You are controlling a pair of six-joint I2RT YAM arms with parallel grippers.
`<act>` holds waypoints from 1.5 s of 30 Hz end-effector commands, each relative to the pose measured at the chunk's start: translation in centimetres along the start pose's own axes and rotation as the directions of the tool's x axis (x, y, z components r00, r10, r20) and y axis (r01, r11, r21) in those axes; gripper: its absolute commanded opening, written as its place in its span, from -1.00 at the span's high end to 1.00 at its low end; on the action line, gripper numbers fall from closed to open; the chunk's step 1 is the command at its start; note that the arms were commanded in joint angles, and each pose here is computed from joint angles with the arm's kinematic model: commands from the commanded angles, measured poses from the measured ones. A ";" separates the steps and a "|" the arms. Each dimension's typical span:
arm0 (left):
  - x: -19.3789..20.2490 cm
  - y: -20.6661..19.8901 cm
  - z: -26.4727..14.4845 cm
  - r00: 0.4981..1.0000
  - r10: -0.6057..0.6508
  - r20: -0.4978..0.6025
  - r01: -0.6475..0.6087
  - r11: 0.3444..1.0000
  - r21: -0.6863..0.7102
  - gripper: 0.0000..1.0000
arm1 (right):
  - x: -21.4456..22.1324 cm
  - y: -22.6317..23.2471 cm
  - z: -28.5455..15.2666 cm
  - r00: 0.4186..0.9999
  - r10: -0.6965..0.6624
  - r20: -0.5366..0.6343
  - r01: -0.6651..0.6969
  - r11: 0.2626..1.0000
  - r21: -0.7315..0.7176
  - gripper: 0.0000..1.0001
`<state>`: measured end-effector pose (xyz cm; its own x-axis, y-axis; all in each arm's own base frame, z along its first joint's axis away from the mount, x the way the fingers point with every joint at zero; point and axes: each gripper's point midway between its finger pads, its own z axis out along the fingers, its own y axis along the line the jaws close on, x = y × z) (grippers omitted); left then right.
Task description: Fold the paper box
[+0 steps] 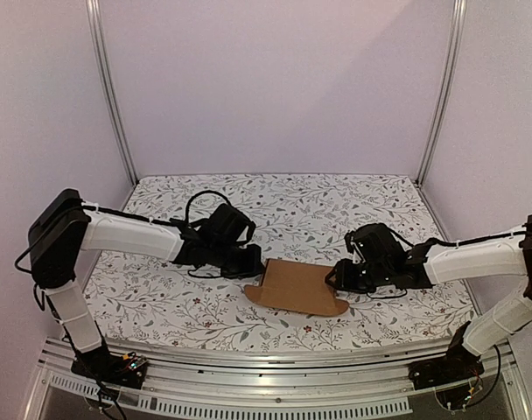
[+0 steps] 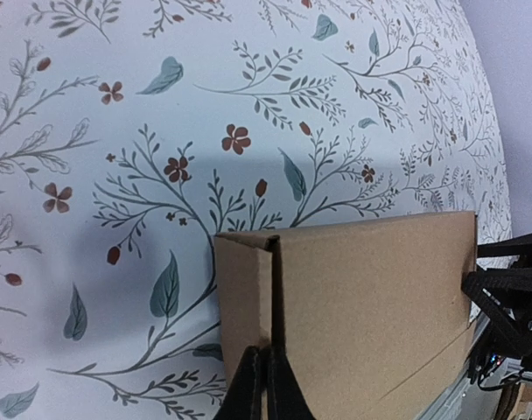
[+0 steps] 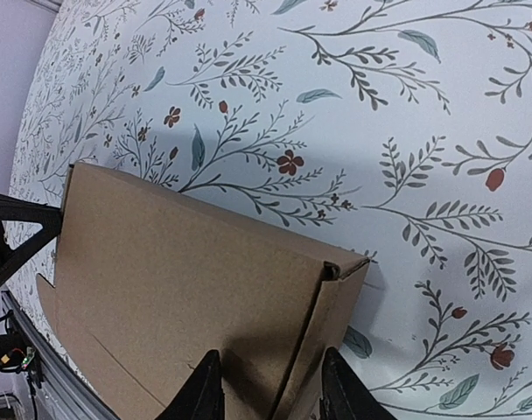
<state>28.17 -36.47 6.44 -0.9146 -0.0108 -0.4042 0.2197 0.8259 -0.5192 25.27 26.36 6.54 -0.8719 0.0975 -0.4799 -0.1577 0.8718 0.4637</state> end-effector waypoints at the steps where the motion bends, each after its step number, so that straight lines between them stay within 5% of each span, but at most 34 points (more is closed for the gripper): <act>1: 0.3 0.0 -1.0 1.000 -0.014 0.022 0.014 1.000 -0.011 0.94 | 0.4 -0.3 1.1 0.998 0.061 -0.012 -0.061 0.998 -0.017 0.28; 26: 1.2 0.9 -2.1 0.998 -0.040 0.045 0.042 0.999 -0.027 0.72 | 2.4 -2.0 2.8 0.994 0.103 -0.039 -0.103 0.995 0.007 0.88; 31: 1.0 1.3 -3.2 0.996 -0.036 0.079 0.039 0.999 -0.024 0.25 | 2.6 -2.5 2.8 0.994 0.098 -0.039 -0.097 0.995 0.018 1.00; 39: 0.6 0.3 -4.9 0.987 -0.041 0.153 0.026 0.995 0.099 -0.96 | 2.8 -2.8 2.9 0.995 0.085 -0.041 -0.084 0.996 0.027 1.00; 45: 0.7 1.3 -5.4 0.978 -0.106 0.182 0.081 0.987 0.142 -0.99 | 2.8 -3.1 2.7 0.997 0.073 -0.037 -0.071 0.997 0.032 1.00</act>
<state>25.77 -32.72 8.83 -0.8705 -0.1401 -0.4718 0.1980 0.7779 -0.5963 26.49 27.96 5.76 -0.8544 0.1991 -0.4799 -0.1334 0.8086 0.5730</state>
